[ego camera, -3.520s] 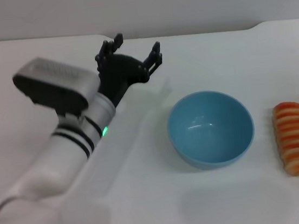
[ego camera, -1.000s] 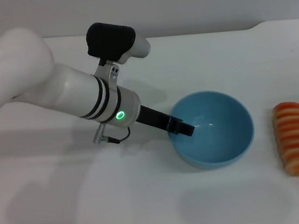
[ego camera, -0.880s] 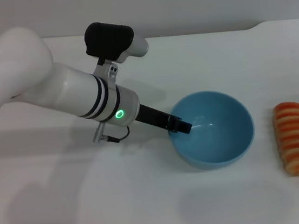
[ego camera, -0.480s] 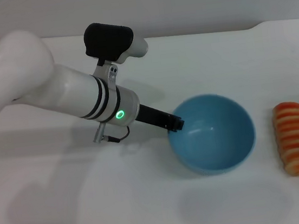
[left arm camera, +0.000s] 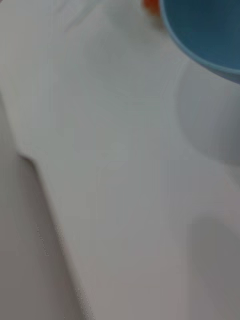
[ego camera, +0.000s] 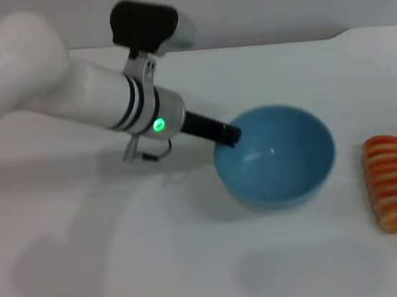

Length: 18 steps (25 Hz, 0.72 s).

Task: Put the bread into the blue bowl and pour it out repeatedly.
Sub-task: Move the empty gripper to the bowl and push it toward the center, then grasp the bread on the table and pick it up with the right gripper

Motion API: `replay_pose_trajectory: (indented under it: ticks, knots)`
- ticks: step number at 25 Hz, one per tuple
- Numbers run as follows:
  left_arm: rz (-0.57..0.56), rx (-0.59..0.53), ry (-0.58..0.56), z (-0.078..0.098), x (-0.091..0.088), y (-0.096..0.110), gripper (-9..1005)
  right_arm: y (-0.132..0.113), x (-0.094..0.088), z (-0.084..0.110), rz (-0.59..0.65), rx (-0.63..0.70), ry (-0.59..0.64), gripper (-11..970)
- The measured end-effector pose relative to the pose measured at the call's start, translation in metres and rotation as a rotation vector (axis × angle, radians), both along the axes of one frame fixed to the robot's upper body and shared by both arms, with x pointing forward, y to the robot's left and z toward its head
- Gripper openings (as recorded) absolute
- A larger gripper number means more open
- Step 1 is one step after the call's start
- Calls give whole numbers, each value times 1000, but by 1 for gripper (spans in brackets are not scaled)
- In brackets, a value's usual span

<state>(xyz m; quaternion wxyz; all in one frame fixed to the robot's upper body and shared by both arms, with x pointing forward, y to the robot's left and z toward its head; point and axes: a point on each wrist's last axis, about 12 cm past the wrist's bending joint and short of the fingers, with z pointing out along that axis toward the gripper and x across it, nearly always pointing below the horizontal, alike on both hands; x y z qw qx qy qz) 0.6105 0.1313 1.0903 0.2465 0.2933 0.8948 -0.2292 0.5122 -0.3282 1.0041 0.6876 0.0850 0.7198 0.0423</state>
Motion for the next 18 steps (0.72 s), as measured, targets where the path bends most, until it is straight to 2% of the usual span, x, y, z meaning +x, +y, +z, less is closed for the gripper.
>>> replay_pose_trajectory:
  ticks: [6, 9, 12, 15, 18]
  knots:
    - [-17, 126, -204, 30, 28, -4, 0, 1, 3, 0, 14, 47, 8, 701]
    - [-10, 193, -254, 37, 36, -7, 0, 2, 11, 2, 75, 102, 37, 701]
    - [-11, 271, -289, 41, 40, -11, -1, -6, 26, 8, 166, 161, 106, 701]
    - [-11, 311, -302, 42, 41, -16, 0, -15, 44, 19, 239, 150, 192, 701]
    - [-5, 317, -295, 42, 43, -18, 0, -28, 69, 47, 309, 162, 315, 701]
